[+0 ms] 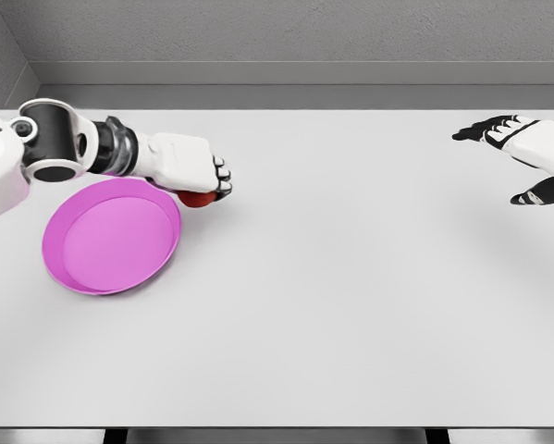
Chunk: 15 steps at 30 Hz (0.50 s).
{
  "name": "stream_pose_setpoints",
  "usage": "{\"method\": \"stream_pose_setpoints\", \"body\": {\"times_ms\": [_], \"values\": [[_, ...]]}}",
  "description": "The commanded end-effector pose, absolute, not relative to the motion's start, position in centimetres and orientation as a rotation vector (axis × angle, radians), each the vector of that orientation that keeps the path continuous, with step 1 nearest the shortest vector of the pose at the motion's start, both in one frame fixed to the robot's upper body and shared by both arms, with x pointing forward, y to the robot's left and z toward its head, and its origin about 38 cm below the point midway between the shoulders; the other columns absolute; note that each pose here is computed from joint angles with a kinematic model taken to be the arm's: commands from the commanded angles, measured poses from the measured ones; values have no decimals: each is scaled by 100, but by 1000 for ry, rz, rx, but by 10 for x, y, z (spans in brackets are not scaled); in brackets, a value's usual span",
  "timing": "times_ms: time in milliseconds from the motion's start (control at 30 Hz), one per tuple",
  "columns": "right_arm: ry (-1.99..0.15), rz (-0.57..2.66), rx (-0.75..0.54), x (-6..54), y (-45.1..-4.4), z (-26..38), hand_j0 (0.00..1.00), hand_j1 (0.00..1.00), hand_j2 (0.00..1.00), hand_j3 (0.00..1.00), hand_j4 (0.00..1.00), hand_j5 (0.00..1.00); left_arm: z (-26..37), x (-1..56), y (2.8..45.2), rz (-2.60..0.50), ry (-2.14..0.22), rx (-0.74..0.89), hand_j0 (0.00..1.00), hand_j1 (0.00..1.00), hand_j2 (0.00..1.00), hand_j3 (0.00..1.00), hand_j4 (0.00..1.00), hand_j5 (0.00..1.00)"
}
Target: Put the apple on the plate with both arms
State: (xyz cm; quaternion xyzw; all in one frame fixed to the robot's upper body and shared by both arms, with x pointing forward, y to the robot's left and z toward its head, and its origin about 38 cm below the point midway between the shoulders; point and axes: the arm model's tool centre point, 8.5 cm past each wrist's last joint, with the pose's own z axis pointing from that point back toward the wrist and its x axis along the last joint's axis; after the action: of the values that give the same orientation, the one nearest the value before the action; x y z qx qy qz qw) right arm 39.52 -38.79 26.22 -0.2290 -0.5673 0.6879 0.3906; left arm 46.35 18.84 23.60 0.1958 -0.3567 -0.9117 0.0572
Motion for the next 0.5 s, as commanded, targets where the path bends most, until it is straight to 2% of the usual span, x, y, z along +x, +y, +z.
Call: {"method": "stream_pose_setpoints", "body": {"times_ms": [0,133,267,467], "values": [[-1443,1744,-580,395,-388,263,100,100,100,100,100,100,249,450,205,-2751,-1105,591,18,18,18,18,18,18],[-1443,1742,-582,395,-389,263,100,100,100,100,100,100,260,441,246,-2707,-1051,622,19,19,19,19,19,19],[-1441,1743,-579,395,-389,262,100,100,100,100,100,100,262,442,268,-2696,-962,668,20,20,20,20,20,20],[-1442,1743,-583,395,-389,263,100,100,100,100,100,100,238,438,269,-2754,-860,672,22,22,22,22,22,22]]}}
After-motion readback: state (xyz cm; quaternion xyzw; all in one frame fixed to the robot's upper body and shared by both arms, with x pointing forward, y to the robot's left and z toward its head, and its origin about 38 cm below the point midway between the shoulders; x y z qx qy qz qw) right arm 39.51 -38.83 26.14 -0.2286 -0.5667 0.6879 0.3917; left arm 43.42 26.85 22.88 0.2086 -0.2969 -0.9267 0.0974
